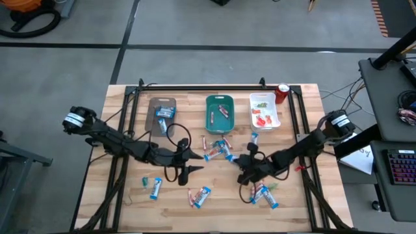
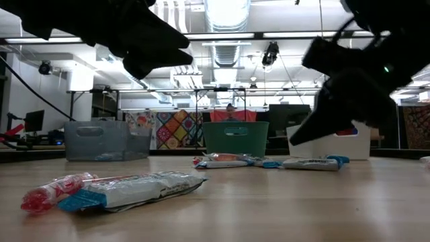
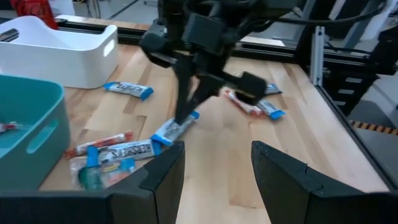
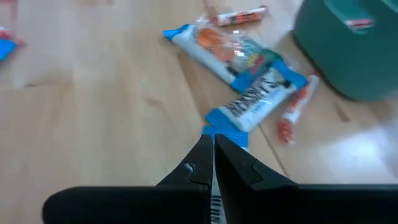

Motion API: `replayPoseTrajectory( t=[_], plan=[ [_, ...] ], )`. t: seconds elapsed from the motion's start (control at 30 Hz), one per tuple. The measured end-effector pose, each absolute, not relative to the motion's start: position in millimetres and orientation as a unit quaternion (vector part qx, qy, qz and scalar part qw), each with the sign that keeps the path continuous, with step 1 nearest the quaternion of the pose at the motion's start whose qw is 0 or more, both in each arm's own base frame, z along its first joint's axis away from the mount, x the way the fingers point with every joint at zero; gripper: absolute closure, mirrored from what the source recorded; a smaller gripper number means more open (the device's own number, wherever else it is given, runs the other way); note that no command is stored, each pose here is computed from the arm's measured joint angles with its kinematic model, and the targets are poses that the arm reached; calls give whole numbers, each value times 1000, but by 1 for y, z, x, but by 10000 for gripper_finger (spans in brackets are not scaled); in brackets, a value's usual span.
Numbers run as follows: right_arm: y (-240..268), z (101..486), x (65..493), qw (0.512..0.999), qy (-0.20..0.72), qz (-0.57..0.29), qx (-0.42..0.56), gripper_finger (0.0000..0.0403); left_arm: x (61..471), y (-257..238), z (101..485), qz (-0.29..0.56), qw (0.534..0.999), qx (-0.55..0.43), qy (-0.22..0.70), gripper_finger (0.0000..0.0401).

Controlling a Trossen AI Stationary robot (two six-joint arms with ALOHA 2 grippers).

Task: Sort candy
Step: Put the white chocolate into the black bin

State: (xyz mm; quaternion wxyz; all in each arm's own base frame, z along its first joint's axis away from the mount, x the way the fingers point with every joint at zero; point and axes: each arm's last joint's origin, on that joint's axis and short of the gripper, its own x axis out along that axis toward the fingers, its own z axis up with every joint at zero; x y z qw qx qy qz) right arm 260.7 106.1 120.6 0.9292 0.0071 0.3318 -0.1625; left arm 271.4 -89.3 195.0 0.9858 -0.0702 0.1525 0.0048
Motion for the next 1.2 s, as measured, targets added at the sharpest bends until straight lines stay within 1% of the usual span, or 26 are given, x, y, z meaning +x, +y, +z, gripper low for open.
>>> replayPoseTrajectory(
  t=[0.1, 0.17, 0.3, 0.4, 0.47, 0.57, 0.83, 0.93, 1.07, 1.2],
  plan=[
    [103, 110, 249, 931, 326, -162, 8, 394, 270, -94, 196, -4, 986, -77, 147, 232],
    [100, 107, 245, 934, 316, -164, 25, 394, 269, -97, 197, -9, 986, -84, 143, 232],
    [100, 109, 245, 940, 299, -161, 38, 393, 268, -102, 198, -16, 986, -90, 141, 232],
    [102, 113, 249, 942, 296, -156, 27, 383, 268, -102, 198, -16, 985, -96, 141, 232],
    [102, 115, 252, 943, 293, -154, 20, 369, 268, -102, 198, -15, 985, -98, 138, 232],
    [99, 115, 253, 941, 301, -156, 21, 338, 268, -102, 199, -13, 985, -102, 136, 232],
    [96, 108, 248, 928, 331, -165, 36, 225, 268, -103, 199, -12, 984, -110, 136, 232],
    [95, 106, 245, 924, 345, -159, 40, 193, 268, -103, 199, -12, 984, -110, 136, 232],
    [94, 98, 242, 917, 364, -160, 42, 178, 268, -103, 199, -12, 984, -110, 136, 232],
    [94, 89, 243, 912, 371, -169, 51, 188, 268, -103, 200, -13, 985, -111, 132, 232]
  ],
)
